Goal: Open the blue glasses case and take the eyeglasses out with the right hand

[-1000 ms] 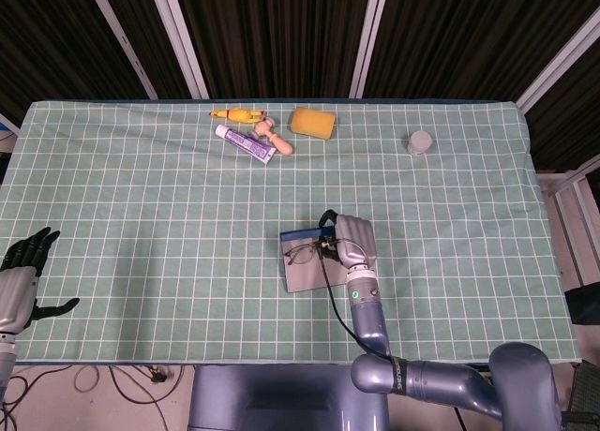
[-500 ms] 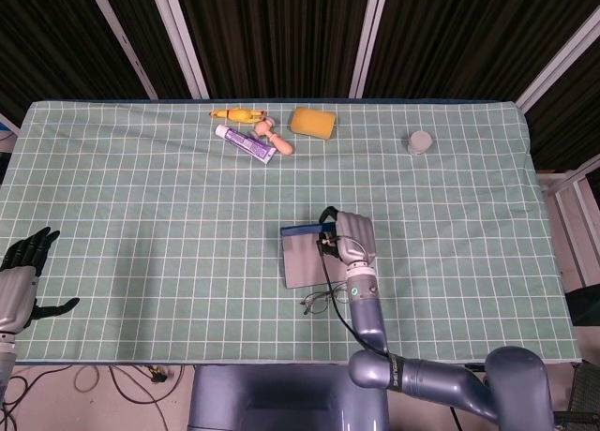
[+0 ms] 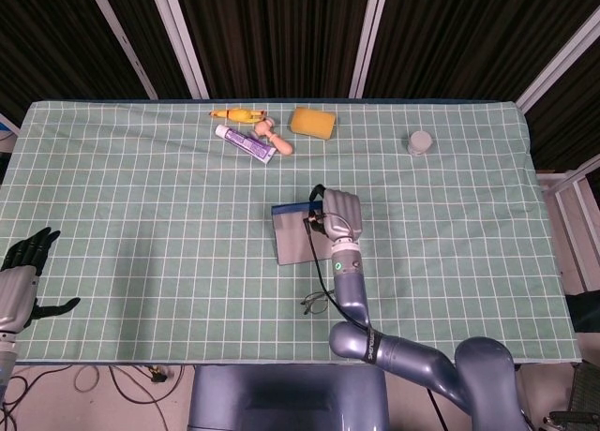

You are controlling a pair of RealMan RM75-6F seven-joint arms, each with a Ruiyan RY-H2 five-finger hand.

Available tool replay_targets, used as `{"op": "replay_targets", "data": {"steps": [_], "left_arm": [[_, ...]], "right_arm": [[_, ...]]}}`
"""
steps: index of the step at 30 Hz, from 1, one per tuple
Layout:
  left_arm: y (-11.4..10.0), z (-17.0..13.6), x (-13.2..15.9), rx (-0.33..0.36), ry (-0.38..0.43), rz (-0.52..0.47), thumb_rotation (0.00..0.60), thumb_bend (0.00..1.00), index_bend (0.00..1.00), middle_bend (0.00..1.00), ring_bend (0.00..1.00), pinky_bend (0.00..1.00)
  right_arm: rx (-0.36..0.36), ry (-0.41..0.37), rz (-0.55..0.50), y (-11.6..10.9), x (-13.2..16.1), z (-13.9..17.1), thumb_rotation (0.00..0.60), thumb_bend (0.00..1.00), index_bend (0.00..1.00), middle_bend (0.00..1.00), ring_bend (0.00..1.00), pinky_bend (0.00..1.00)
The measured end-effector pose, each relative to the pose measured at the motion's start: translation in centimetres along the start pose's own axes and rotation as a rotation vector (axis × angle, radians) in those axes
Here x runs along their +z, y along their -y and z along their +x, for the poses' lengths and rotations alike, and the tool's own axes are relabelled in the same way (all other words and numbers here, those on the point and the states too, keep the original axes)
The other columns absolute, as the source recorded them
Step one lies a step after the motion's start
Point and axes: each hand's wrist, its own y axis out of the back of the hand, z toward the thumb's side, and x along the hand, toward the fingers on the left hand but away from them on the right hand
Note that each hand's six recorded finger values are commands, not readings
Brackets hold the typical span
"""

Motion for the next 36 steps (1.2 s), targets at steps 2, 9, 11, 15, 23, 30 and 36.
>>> {"op": "replay_targets", "data": {"steps": [2, 9, 11, 15, 23, 30, 36], "left_arm": [[0.0, 0.0, 0.1, 0.001, 0.003, 0.001, 0.6, 0.0, 0.0, 0.0, 0.0, 0.0], [0.0, -0.1, 0.1, 0.004, 0.008, 0.004, 0.6, 0.0, 0.0, 0.0, 0.0, 0.0], [0.0, -0.1, 0.2, 0.006, 0.011, 0.006, 0.6, 0.0, 0.0, 0.0, 0.0, 0.0], [0.0, -0.2, 0.2, 0.011, 0.017, 0.014, 0.6, 0.0, 0.0, 0.0, 0.0, 0.0], [0.2, -0.3, 0.5, 0.011, 0.038, 0.039, 0.6, 0.0, 0.0, 0.0, 0.0, 0.0], [0.2, -0.5, 0.9, 0.026, 0.075, 0.071, 0.6, 0.0, 0.0, 0.0, 0.0, 0.0], [0.3, -0.7, 1.2, 0.031, 0.112, 0.125, 0.6, 0.0, 0.0, 0.0, 0.0, 0.0]], "right_arm": [[-0.005, 0.008, 0.015, 0.0, 0.3, -0.7, 0.6, 0.39, 0.21, 0.89, 0.97, 1.0], [0.003, 0.011, 0.032, 0.1, 0.8, -0.7, 0.6, 0.36, 0.0, 0.89, 0.97, 1.0], [0.003, 0.006, 0.029, -0.1, 0.8, -0.4, 0.6, 0.36, 0.0, 0.89, 0.96, 1.0], [0.007, -0.011, 0.029, -0.7, 0.6, 0.5, 0.6, 0.35, 0.0, 0.87, 0.95, 0.99], [0.006, -0.074, 0.097, -3.8, -2.5, 4.3, 0.6, 0.34, 0.0, 0.54, 0.66, 0.65], [-0.01, -0.08, 0.236, -8.8, -9.2, 9.6, 0.6, 0.2, 0.0, 0.03, 0.04, 0.29], [-0.015, 0.016, 0.332, -13.0, -16.2, 15.1, 0.6, 0.06, 0.0, 0.0, 0.0, 0.24]]}}
